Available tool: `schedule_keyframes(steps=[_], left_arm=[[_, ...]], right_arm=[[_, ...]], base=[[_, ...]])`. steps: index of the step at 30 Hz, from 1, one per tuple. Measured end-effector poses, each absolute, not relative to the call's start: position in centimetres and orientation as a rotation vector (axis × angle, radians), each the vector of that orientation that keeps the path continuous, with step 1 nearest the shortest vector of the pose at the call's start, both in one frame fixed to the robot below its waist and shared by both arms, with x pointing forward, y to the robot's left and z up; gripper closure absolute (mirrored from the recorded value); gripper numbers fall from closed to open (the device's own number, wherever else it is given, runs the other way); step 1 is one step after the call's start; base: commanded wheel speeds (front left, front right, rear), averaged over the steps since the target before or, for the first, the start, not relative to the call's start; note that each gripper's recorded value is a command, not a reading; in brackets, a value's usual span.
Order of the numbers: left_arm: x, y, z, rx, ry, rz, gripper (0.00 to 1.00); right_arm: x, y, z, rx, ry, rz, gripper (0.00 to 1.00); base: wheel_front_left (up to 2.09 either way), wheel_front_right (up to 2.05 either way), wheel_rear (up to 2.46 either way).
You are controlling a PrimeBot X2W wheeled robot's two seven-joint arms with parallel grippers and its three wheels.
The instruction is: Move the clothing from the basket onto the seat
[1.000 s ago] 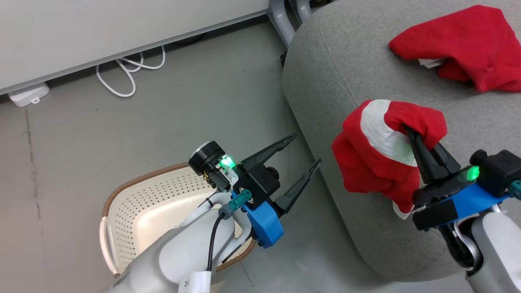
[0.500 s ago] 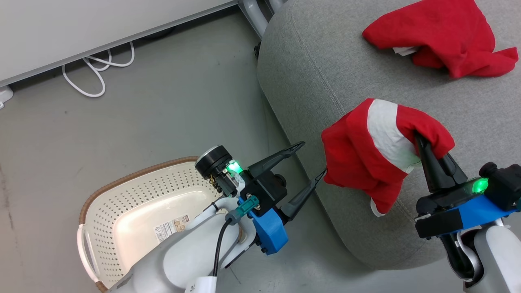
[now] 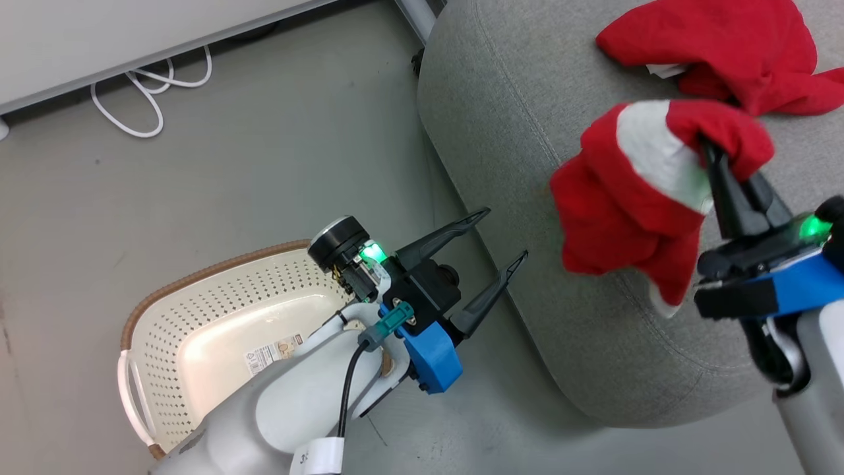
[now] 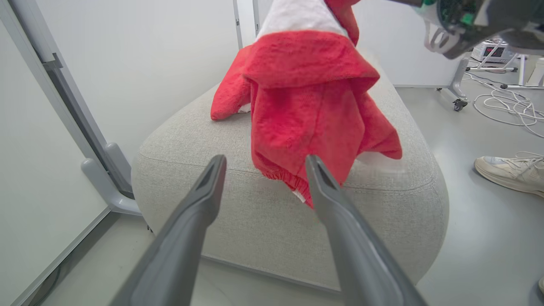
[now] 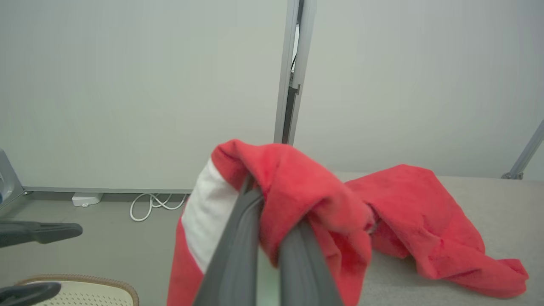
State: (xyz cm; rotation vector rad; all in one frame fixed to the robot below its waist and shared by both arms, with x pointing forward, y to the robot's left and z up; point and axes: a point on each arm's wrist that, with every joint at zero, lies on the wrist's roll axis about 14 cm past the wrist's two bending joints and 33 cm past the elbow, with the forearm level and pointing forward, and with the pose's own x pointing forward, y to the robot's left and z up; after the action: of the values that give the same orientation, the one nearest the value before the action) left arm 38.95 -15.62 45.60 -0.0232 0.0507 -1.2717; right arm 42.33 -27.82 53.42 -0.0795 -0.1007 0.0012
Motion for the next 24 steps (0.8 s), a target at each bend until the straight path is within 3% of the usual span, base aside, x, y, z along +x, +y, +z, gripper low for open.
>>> schedule_keyframes(steps=[9,16,24], left_arm=[[41.6,-15.3,43.9,-0.022,0.055,-1.256,0.0],[44.2,-14.5,41.0,-0.023,0.083,-1.24,0.0],[46.6,-13.6,37.4,-0.047,0.115,-1.209,0.0]], right_arm=[[48.7,-30.3,62.1,-0.284,-0.327,-0.005,1.0],[52.5,-35.5,69.1,-0.406,-0.51,-0.149,1.0],[55.7,-41.9,67.8,-0.509,-0.449,-0.289,1.0]], base=[[0.0,0.0,0.0],[0.0,0.0,0.0],[0.0,0.0,0.0]])
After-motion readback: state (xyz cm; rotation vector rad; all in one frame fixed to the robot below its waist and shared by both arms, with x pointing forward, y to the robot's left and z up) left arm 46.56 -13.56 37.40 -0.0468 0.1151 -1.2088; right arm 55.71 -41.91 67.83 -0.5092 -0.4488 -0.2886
